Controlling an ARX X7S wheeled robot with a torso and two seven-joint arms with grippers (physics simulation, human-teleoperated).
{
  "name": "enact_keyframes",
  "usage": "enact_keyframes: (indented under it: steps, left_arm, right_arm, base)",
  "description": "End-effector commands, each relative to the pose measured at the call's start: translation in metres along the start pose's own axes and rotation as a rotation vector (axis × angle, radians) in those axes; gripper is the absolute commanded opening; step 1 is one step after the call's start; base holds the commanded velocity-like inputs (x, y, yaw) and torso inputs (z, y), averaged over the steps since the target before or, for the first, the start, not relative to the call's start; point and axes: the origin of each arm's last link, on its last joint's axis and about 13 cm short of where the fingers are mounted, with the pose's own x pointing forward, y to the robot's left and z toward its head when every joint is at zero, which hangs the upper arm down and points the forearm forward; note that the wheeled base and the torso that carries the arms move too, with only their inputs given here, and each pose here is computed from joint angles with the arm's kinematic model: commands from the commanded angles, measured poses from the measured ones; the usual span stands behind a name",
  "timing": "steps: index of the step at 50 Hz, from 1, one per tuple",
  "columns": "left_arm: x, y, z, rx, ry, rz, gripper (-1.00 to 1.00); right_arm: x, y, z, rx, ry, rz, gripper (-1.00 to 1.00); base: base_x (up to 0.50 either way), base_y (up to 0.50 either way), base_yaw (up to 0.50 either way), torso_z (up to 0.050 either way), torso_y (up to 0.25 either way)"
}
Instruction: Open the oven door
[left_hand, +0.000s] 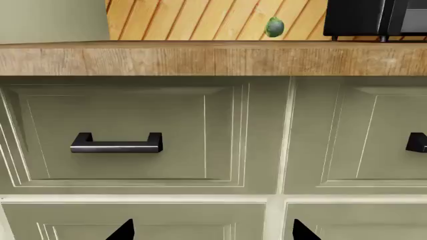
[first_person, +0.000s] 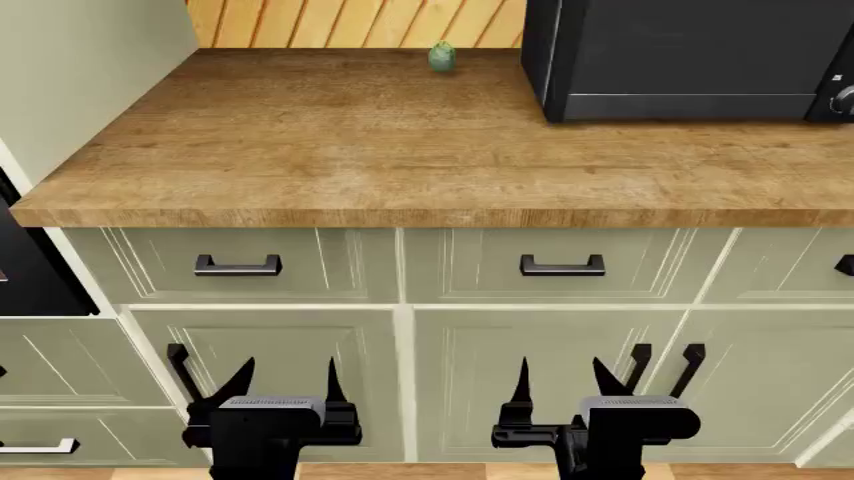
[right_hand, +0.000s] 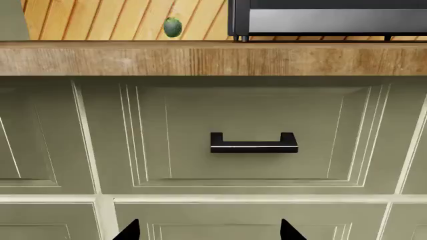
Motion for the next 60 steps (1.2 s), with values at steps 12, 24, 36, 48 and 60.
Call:
enact_keyframes:
  steps: [12,24,36,48,60]
  left_arm:
    - [0.0024,0.0087,0.0035,0.007,-0.026,0.009,1.00]
    - [-0.0012,0.0060,0.0014,0.004,-0.012,0.006,1.00]
    - [-0.0033,0.0046,-0.0002,0.004,-0.007,-0.001,1.00]
    - [-0.0032,0.0037,-0.0010,0.003,-0.005,-0.003,1.00]
    - [-0.0038,0.0039,-0.0018,0.005,-0.003,-0.009,1.00]
  right_arm:
    - [0.0036,0.0096,0.0054,-0.017,-0.013,0.034,1.00]
    - [0.0015,0.0095,0.0060,-0.045,-0.004,0.062,1.00]
    - [-0.0002,0.0097,0.0067,-0.074,-0.011,0.074,1.00]
    - [-0.0001,0.0097,0.0073,-0.090,-0.010,0.076,1.00]
    - [-0.0001,0.0104,0.0066,-0.094,-0.007,0.075,1.00]
  base:
    - [-0.16,0.17,0.00,0.000,0.000]
    - [-0.20,0.49,0.00,0.000,0.000]
    - [0.00,0.50,0.00,0.000,0.000]
    - [0.00,0.50,0.00,0.000,0.000]
    - [0.00,0.50,0.00,0.000,0.000]
